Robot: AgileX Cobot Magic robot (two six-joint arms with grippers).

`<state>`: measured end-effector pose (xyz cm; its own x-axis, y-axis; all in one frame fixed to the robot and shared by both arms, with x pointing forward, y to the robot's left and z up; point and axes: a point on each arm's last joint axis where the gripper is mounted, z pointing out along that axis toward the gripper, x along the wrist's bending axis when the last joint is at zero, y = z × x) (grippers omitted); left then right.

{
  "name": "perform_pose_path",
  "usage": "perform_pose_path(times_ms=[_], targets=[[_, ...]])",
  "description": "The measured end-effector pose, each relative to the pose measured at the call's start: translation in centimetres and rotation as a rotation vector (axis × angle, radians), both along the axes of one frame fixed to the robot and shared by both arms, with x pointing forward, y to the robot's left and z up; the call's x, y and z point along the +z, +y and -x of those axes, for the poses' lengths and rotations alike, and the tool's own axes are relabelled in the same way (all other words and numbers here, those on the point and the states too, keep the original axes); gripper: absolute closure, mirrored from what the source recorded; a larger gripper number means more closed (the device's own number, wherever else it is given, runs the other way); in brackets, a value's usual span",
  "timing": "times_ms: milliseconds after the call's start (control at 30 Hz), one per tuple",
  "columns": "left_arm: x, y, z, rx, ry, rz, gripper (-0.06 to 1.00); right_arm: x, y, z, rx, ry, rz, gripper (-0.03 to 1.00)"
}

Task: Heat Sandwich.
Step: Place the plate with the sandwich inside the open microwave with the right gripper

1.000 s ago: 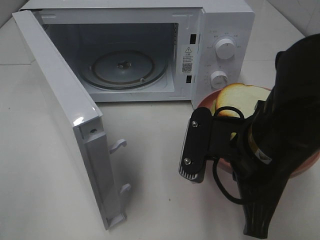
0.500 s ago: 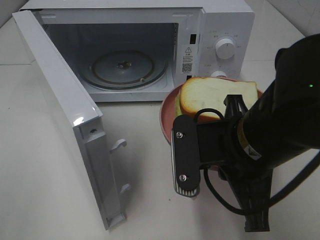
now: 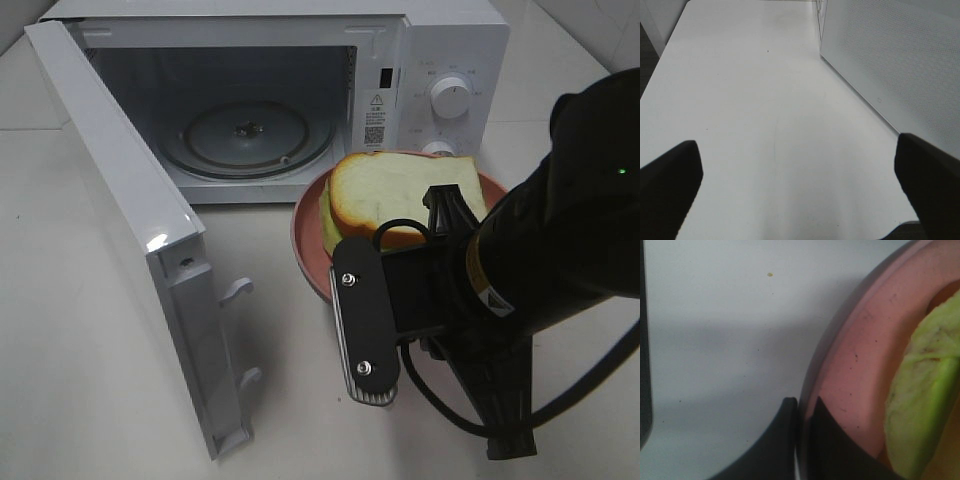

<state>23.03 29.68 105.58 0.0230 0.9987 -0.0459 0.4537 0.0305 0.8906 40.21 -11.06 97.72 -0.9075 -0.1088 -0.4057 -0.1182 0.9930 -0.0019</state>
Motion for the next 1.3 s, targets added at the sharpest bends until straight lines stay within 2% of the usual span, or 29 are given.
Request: perform_pose_path(times_ms=[200,367,633,900,1133,1300], targets=[[0.0,0.0,0.0,0.0,0.0,0.0,-0.05,0.0,0.0,0.0,0.018,-0.002,0.005,0.94],[0.0,0.0,0.0,0.0,0.0,0.0,-0.05,0.0,0.1,0.0,0.141,-0.013,0.047,0.94],[0.0,0.0,0.0,0.0,0.0,0.0,-0.05,0.1,0.5,-0.3,0.253,-0.042,0.044,0.94],[0.0,0.0,0.0,0.0,0.0,0.0,-0.05,0.1,-0.9,-2.1,0.316,-0.028,0.058,0.94],[0.0,0.0,0.0,0.0,0.0,0.0,-0.05,0.0,-2.0,-3.2,0.473,0.001,0.05,0.94],[0.0,0.0,0.0,0.0,0.0,0.0,-0.05,0.0,-2.5,-3.8,0.521,0.008,0.024,0.94]])
